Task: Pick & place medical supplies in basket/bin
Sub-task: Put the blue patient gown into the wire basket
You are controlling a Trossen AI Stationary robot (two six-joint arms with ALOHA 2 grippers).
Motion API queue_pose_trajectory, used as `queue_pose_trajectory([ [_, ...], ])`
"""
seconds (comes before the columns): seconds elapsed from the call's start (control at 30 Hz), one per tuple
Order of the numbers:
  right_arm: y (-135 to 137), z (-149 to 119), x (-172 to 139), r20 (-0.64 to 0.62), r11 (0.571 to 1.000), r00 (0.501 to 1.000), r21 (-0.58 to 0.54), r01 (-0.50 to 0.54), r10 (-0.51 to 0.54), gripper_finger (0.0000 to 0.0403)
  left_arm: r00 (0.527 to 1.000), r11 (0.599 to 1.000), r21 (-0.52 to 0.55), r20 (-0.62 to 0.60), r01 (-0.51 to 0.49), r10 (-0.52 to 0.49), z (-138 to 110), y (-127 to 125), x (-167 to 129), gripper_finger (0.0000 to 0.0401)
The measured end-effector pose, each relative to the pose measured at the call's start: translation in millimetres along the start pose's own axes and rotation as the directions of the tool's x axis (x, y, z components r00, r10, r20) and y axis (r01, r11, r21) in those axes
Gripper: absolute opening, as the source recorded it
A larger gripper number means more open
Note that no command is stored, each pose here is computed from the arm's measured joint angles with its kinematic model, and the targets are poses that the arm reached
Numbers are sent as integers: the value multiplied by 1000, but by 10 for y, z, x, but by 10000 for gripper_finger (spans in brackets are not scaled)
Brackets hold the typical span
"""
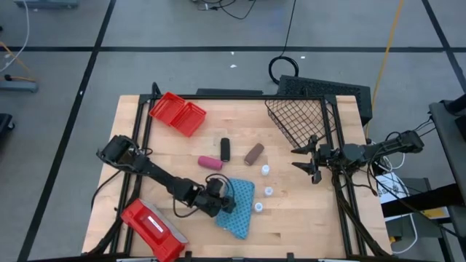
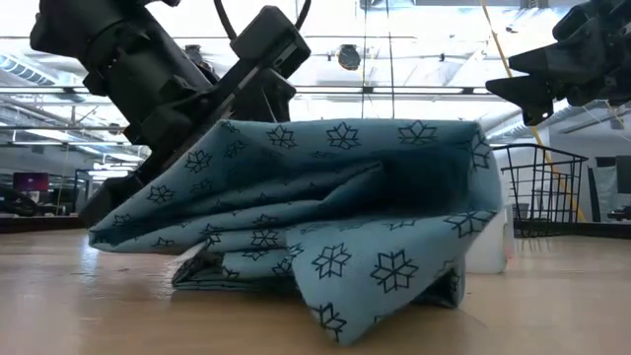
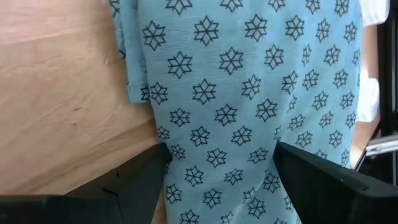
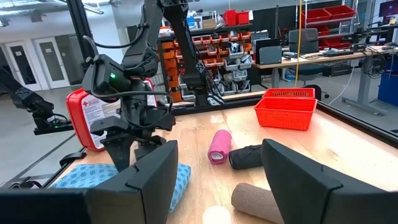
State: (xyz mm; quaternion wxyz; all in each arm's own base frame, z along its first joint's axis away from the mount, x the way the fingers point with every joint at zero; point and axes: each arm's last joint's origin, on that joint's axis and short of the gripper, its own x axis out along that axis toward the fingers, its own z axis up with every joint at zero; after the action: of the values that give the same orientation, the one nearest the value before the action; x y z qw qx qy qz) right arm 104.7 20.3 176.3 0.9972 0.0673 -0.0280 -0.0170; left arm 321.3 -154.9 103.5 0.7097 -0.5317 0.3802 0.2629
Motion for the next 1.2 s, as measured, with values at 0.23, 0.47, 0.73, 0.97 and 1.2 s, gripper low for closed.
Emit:
queue_pose_trajectory([
  [0.23, 0, 0, 0, 0, 1000, 1000, 0, -1, 1, 222, 1000, 994, 106, 13, -14, 13, 23, 14, -21, 310],
  [0.47, 1, 0, 0, 0, 1000, 1000, 0, -1, 1, 222, 986, 981, 131, -61, -145, 154, 77, 102, -94, 293],
  [0.73, 0, 0, 0, 0, 1000, 1000, 0, -1, 1, 224, 952, 944, 187, -92, -272, 292, 128, 178, -530, 227],
  [0.97, 1, 0, 0, 0, 1000, 1000, 0, -1, 1, 224, 953, 946, 151, -55, -286, 297, 250, 179, -1171, 183],
  [1.2, 0, 0, 0, 0, 1000, 1000, 0, -1, 1, 224, 993, 982, 151, -29, -112, 117, 311, 53, -1463, 159],
])
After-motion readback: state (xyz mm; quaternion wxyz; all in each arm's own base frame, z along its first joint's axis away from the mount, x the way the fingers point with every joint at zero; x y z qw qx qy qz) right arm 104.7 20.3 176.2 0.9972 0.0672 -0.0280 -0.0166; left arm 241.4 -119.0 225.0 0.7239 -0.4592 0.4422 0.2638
